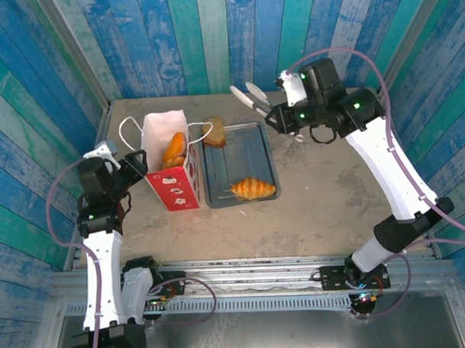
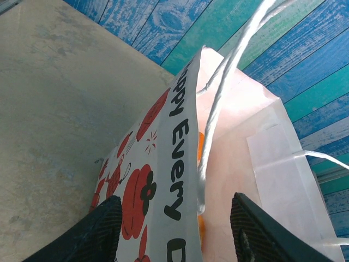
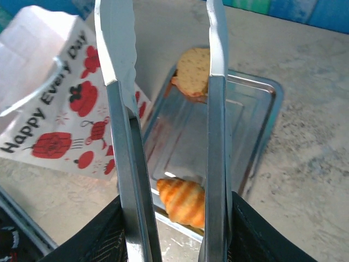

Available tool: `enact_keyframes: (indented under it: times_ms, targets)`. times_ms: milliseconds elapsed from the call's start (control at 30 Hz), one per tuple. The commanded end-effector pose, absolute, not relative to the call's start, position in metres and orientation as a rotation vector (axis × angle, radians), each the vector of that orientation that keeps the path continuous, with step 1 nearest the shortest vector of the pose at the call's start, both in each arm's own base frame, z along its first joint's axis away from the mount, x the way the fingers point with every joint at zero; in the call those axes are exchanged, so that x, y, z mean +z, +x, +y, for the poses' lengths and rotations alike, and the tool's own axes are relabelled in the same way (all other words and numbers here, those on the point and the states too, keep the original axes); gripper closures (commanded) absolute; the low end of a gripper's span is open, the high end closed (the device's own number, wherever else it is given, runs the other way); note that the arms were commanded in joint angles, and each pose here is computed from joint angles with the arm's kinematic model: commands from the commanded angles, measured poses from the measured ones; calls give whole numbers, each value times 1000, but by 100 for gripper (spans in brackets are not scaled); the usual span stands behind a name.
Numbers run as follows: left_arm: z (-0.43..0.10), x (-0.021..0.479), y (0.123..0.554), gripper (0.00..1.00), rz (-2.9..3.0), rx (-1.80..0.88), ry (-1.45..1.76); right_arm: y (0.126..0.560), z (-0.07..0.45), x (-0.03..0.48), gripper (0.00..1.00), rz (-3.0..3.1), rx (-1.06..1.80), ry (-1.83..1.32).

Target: Place the fake bread into the paper bag

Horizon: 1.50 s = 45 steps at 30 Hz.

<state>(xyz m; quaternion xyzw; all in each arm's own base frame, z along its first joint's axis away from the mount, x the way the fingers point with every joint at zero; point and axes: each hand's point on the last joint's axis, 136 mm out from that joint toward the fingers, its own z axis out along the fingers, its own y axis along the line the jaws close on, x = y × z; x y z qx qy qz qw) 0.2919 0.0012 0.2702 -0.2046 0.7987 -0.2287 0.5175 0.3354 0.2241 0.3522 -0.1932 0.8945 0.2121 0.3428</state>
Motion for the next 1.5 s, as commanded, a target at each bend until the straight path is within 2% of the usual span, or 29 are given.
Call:
enact_keyframes:
  times_ms: [0, 200, 500, 800, 1033, 1267, 1467]
  targets:
    - [-1, 284, 291, 42, 1877, -554, -452, 337, 216, 352, 55, 2299, 590, -462]
    - [0, 290, 291, 32, 1856, -551, -447, 339, 205, 298, 56, 2407, 557, -450]
    - [1, 301, 286, 13, 1825, -521, -417, 334, 204, 228, 56, 2572, 463, -623]
    - [2, 299, 283, 0, 1814, -492, -393, 304, 200, 203, 55, 2519, 321, -977]
    - [3, 298, 283, 3, 1805, -477, -377, 278, 196, 177, 55, 2395, 111, -1328]
    - [3, 294, 284, 4, 1813, -463, -363, 274, 185, 167, 54, 2361, 30, -1418]
    - [4, 290, 284, 4, 1822, -459, -364, 265, 200, 158, 54, 2326, 38, -1522]
